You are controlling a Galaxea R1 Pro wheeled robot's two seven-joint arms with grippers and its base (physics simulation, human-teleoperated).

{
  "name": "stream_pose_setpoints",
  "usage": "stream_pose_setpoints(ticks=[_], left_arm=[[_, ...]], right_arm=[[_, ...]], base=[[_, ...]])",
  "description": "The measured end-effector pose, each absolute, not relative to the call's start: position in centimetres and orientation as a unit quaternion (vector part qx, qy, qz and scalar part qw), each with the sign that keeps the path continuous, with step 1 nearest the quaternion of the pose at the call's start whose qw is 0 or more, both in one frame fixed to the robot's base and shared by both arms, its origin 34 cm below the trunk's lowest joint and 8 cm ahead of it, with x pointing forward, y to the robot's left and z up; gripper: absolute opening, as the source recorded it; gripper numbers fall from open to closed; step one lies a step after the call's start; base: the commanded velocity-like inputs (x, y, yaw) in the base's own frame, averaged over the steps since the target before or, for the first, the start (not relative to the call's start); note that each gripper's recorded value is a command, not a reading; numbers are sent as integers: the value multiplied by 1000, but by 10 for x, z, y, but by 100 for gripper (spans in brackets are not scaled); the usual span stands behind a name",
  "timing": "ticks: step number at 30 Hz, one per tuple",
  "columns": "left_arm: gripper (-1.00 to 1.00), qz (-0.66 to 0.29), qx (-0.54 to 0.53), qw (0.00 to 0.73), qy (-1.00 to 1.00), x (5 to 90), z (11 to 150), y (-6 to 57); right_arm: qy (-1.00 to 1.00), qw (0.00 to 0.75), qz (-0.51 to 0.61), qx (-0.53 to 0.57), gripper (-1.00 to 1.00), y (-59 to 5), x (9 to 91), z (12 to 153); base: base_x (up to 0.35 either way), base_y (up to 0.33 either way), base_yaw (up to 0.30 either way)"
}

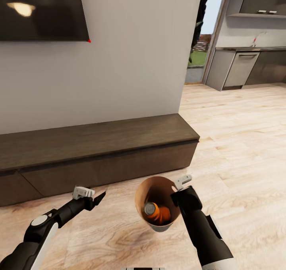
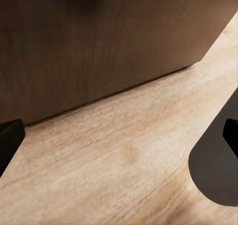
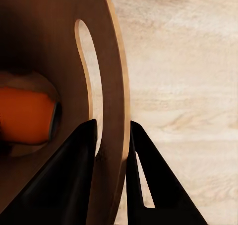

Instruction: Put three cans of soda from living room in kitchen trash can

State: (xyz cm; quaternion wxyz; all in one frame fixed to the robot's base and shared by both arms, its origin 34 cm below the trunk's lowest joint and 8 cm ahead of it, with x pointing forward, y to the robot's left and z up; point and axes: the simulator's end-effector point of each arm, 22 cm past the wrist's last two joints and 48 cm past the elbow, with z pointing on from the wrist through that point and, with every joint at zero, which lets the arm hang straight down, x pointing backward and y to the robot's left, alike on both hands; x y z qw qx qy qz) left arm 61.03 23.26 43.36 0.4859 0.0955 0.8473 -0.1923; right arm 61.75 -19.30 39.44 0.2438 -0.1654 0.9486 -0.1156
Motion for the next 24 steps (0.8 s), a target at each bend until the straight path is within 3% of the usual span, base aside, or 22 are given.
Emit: stream_pose_setpoints(ticks=[14, 24], left_arm=[[100, -135, 80, 522, 838, 578, 395, 263], [100, -130, 69, 506, 850, 561, 369, 270]], right_arm=[[964, 237, -44, -115, -100, -189, 614, 385], [978, 183, -34, -91, -100, -203, 590, 346]], base=[[0, 0, 0], [0, 0, 0]])
